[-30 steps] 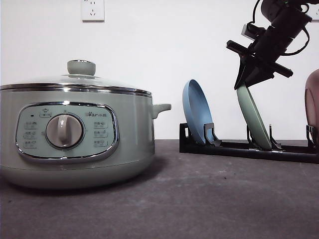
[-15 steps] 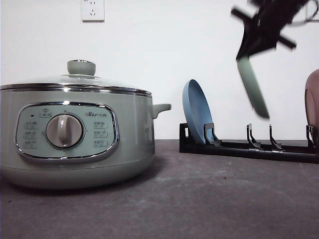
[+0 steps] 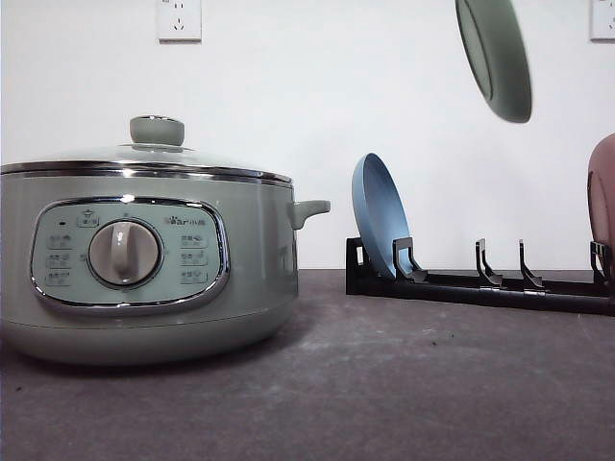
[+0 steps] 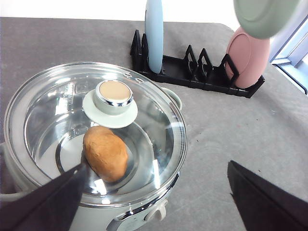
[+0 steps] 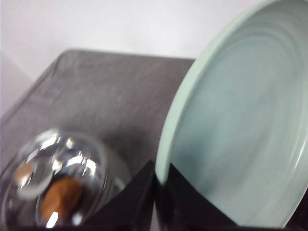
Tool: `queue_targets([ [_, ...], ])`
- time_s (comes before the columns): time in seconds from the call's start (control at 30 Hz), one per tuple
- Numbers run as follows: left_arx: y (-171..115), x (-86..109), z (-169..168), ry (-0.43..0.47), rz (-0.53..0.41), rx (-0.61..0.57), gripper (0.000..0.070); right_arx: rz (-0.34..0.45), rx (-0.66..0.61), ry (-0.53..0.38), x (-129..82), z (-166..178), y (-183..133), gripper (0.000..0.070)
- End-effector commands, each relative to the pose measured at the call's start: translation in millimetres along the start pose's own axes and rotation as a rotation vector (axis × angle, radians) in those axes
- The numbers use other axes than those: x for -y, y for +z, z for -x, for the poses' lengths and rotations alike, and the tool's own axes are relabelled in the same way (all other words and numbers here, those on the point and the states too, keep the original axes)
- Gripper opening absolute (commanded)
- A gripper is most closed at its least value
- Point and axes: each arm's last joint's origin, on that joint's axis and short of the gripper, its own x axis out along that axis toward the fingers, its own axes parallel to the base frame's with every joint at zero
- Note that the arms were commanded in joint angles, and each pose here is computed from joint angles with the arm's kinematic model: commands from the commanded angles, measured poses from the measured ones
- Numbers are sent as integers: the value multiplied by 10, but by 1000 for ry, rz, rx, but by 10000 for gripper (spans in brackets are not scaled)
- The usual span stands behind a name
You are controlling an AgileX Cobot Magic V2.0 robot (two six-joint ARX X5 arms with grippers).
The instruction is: Transfer potato from steamer to green plate
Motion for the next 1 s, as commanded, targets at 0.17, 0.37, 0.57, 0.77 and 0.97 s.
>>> queue_targets([
  [0.17, 51, 20, 19, -8, -18, 17, 596, 221, -237, -43, -358, 17, -244, 5],
  [0.37, 55, 19, 18, -8, -21, 21, 596, 388, -471, -98, -728, -144, -616, 4],
  [0.57, 55, 19, 18, -8, -20, 21, 596, 517, -615, -110, -1010, -436, -1124, 4],
  [0.77, 56, 19, 18, -8, -21, 21, 596, 634, -704, -136, -1163, -678, -1687, 4],
  [0.97, 57, 19, 18, -8, -25, 23, 596, 731, -721, -145, -1256, -807, -2098, 4],
])
